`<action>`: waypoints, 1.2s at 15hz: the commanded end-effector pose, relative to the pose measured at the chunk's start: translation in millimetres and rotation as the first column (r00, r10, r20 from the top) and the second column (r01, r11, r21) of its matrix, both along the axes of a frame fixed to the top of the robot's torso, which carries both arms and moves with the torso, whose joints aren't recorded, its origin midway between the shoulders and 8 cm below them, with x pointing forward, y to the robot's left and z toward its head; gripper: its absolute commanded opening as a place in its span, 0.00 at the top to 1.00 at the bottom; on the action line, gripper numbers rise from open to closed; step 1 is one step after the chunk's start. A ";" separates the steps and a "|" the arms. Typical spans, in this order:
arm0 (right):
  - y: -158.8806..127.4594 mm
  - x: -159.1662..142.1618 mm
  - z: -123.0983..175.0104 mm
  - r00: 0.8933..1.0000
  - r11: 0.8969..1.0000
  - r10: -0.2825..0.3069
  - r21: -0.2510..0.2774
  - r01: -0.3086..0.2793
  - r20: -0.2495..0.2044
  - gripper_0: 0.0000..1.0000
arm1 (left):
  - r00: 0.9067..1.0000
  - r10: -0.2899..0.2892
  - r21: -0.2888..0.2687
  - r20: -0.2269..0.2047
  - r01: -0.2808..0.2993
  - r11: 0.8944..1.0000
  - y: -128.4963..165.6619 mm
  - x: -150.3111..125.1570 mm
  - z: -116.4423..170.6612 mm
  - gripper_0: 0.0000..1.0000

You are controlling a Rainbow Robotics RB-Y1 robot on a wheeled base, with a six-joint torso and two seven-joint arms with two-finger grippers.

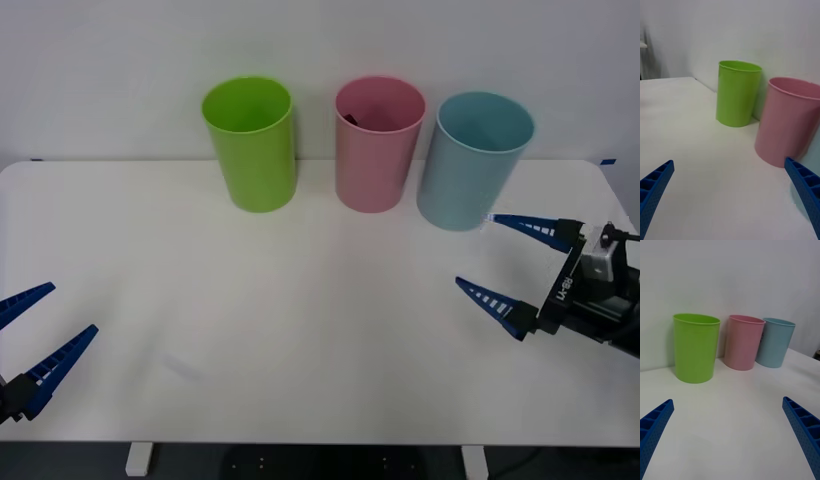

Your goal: Grasp the object on the table and drop it into the matching bin: aluminum can to the light blue bin, PET bottle to the pink bin.

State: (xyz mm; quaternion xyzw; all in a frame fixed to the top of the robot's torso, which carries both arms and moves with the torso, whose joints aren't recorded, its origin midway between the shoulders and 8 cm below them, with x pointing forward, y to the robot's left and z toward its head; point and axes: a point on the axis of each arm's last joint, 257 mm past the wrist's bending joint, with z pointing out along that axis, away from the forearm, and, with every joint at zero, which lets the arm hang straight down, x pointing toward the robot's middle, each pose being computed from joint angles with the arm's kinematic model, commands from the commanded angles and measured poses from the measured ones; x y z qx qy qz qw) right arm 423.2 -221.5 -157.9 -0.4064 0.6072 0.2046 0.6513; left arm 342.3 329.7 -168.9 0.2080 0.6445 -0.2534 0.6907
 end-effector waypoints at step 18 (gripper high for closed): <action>-37.4 -85.3 -52.2 0.989 0.997 -0.004 0.069 0.014 -0.149 0.00 | 1.000 0.000 0.000 0.000 0.000 1.000 0.0 0.0 0.0 0.00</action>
